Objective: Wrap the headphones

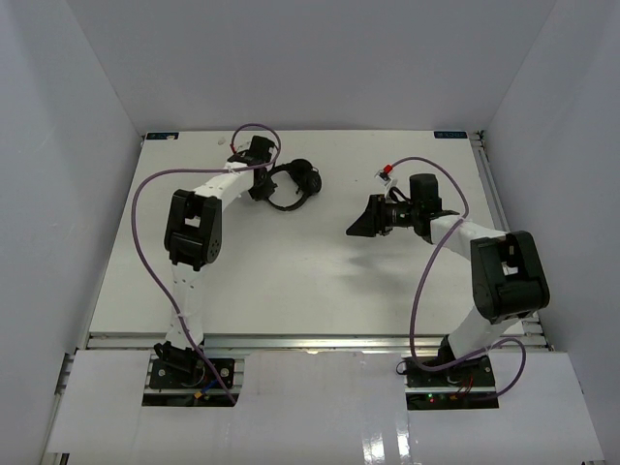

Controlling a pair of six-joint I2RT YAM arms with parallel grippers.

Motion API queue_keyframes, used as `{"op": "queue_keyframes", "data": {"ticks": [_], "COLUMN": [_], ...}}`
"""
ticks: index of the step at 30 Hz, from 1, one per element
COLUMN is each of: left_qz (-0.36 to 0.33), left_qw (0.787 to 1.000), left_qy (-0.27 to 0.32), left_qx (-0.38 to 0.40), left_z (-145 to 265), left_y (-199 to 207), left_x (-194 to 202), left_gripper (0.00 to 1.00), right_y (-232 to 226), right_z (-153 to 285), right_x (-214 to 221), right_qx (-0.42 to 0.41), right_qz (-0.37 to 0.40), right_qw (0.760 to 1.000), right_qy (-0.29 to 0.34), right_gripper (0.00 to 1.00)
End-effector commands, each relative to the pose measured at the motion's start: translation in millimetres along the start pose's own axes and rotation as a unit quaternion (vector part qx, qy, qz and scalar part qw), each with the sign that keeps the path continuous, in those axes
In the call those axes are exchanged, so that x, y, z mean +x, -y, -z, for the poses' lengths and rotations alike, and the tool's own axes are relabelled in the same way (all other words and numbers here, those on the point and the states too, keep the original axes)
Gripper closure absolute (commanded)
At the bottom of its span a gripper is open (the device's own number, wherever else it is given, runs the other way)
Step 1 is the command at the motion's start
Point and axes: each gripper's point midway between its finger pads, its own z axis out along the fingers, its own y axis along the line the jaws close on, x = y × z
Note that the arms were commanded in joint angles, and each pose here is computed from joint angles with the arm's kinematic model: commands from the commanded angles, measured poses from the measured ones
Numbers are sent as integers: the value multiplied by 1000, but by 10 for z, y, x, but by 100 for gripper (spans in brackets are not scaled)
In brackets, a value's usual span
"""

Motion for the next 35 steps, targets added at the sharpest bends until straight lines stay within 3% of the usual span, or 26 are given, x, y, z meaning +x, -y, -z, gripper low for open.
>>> {"op": "queue_keyframes", "data": {"ticks": [1,7,11,16,18,21,22,24,26,31,35], "left_qz": [-66,-101,-122,-166,-174,-192,-192,-222,-221,-215,-204], "left_qw": [994,993,993,976,957,919,909,850,826,809,811], "left_qy": [2,0,0,28,88,119,148,184,219,266,285], "left_qx": [-91,-57,-2,136,216,323,338,441,471,479,468], "left_z": [-16,177,447,1149,1681,2133,2377,2881,3151,3484,3520], "left_y": [-438,-336,-215,-192,-92,-125,-117,-77,-195,-449,-634], "left_x": [-31,-110,-134,85,-5,304,207,436,544,647,730], "left_gripper": [64,21,15,2,2,2,2,2,2,2,2], "right_y": [-201,-358,-323,-201,-174,-176,-180,-268,-363,-528,-501], "right_z": [148,327,492,850,968,1122,1122,1268,1386,1708,1869], "right_x": [45,45,102,-24,-60,-127,-127,-234,-317,-541,-564], "right_qx": [-10,5,54,177,214,259,259,289,306,359,396], "right_qz": [47,119,183,286,301,294,290,288,296,310,328], "right_qw": [999,993,981,942,929,920,921,911,900,863,839], "right_qy": [-5,-10,-23,-5,6,27,29,60,89,171,178], "right_gripper": [40,39,35,8,9,10,10,10,10,10,10]}}
